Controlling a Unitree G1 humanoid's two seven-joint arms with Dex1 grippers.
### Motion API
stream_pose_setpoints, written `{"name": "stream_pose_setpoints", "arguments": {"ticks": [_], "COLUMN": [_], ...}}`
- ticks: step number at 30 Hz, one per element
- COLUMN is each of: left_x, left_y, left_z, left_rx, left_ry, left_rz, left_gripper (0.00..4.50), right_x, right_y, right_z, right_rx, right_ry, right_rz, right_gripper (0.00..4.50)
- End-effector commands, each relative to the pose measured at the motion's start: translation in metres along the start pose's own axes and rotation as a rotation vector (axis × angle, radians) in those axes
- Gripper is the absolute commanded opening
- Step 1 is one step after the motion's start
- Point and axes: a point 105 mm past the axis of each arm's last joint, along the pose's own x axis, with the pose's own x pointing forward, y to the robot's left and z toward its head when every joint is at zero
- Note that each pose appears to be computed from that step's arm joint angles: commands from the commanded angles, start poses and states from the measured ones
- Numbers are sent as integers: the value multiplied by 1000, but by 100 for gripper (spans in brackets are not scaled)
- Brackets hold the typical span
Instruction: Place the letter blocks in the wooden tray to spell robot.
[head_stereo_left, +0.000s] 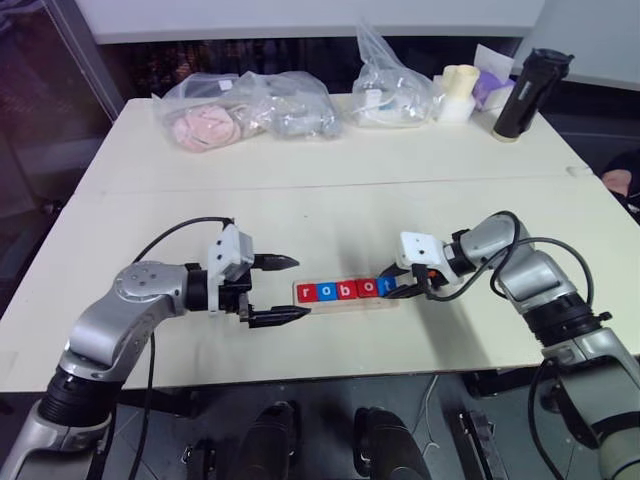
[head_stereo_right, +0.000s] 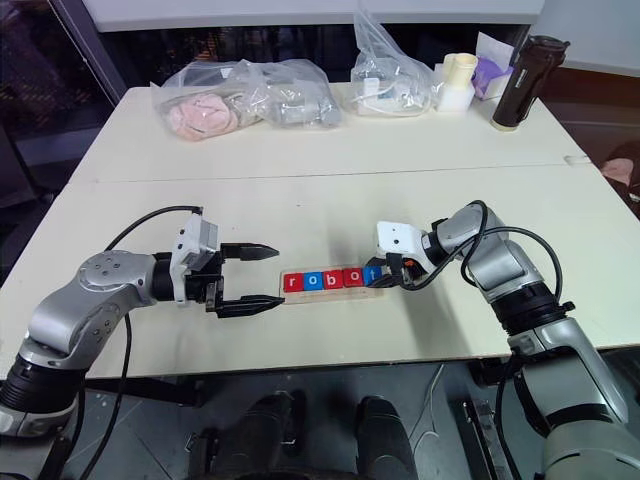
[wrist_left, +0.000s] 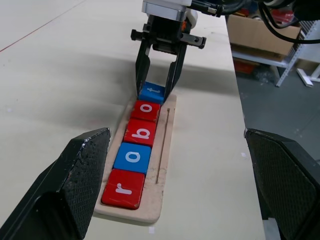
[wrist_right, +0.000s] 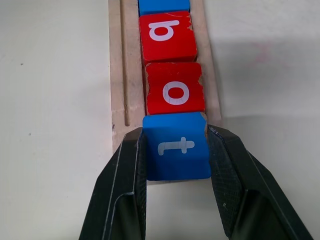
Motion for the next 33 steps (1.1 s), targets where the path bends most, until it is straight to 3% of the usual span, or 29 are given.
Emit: {"name": "stream_pose_setpoints", "arguments": {"ticks": [1,18,23,24,25,33], "left_x": [-2,1,1,1,1,2], "left_y": [-4,-4,-4,-4,-4,-3], "left_z": [11,11,11,11,11,11], "left_rx": [41,45,44,43,43,42], "left_ry": [-21,-27,-27,-27,-27,-30], "left_rz": [-3,-3,-3,-3,-2,-3], "left_gripper": [450,450,450,450,450,450], "right_x": [-3,0,-1,-2,-2,-12], "right_y": [-6,-6,-7,-6,-6,-9], "right_z": [11,12,15,16,17,26], "right_rx": [-38,-36,-34,-35,-34,-40], "right_ry": [-13,-14,-17,-20,-23,-47], "right_rz": [-12,-7,-11,-8,-4,-38], "right_gripper": [114,114,351,415,446,446]}}
